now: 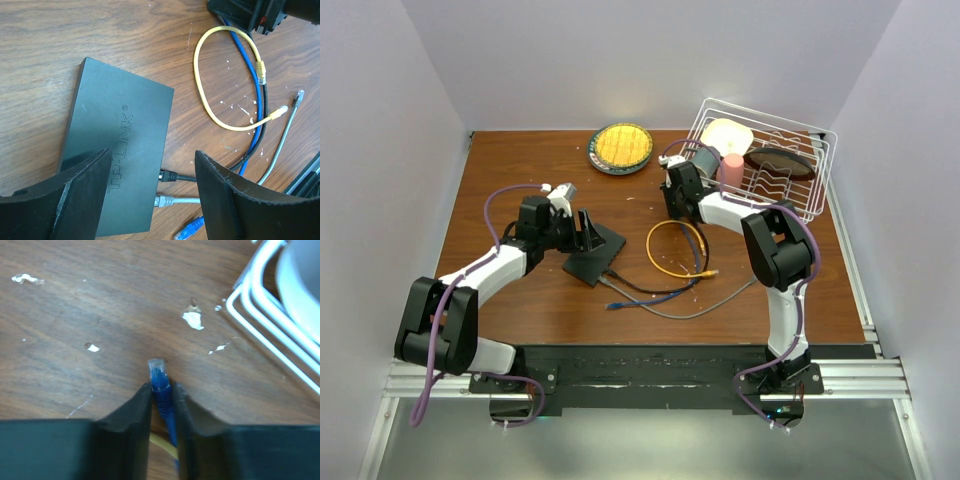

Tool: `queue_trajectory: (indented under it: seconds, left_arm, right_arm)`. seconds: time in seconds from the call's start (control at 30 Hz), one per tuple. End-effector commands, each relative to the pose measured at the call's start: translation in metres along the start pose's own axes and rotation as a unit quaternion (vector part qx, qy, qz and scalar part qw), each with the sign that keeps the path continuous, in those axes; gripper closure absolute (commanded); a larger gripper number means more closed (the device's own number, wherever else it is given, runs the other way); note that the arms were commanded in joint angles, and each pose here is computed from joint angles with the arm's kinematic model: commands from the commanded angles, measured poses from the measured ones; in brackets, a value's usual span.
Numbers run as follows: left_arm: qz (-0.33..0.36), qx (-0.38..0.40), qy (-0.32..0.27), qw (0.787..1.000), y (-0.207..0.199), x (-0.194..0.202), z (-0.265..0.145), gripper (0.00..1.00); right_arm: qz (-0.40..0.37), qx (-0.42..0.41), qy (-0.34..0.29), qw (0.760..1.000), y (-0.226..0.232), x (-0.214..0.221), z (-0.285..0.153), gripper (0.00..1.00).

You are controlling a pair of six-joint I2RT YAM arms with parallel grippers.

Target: Insert the plug into the switch port

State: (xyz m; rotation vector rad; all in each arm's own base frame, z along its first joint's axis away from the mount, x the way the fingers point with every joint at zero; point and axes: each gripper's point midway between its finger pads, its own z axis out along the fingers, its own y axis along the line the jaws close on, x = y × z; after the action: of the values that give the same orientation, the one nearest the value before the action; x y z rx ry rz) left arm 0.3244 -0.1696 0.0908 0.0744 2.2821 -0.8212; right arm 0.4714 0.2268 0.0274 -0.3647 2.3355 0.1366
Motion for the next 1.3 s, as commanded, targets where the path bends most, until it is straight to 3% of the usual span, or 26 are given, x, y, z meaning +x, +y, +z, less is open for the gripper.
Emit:
queue_trajectory:
  seconds: [0.0,0.1,0.27,0.47,0.6,0.97,1.27]
  left_arm:
    - [0.013,0.018,-0.013,1.000,-0.010,-0.008,0.000,0.28]
    - [0.015,0.015,-0.013,1.000,-0.009,-0.008,-0.001,0.28]
    - [0.014,0.015,-0.013,1.000,-0.009,-0.008,-0.001,0.28]
    - [0.015,0.018,-0.014,1.000,-0.009,-0.008,-0.001,0.28]
    - [0.020,0.017,-0.021,0.999,-0.011,-0.012,-0.002,0.28]
    - [0.021,0.019,-0.024,0.999,-0.012,-0.013,-0.003,0.28]
    - [0.017,0.023,-0.023,0.999,-0.012,-0.010,-0.002,0.28]
  right_arm:
    - [0.003,0.007,-0.008,1.000,-0.004,-0.010,0.003,0.90]
    - [0.004,0.007,-0.027,1.000,-0.004,-0.022,-0.006,0.99]
    - [0.004,0.002,-0.094,0.996,-0.006,-0.060,-0.043,1.00]
    - [-0.046,-0.115,-0.207,0.970,0.028,-0.108,-0.119,1.00]
    - [-0.060,-0.166,-0.240,0.955,0.043,-0.115,-0.154,1.00]
    - [0.021,-0.043,-0.373,0.927,-0.015,-0.138,-0.234,1.00]
    - [0.109,0.066,-0.509,0.851,-0.078,-0.151,-0.361,1.00]
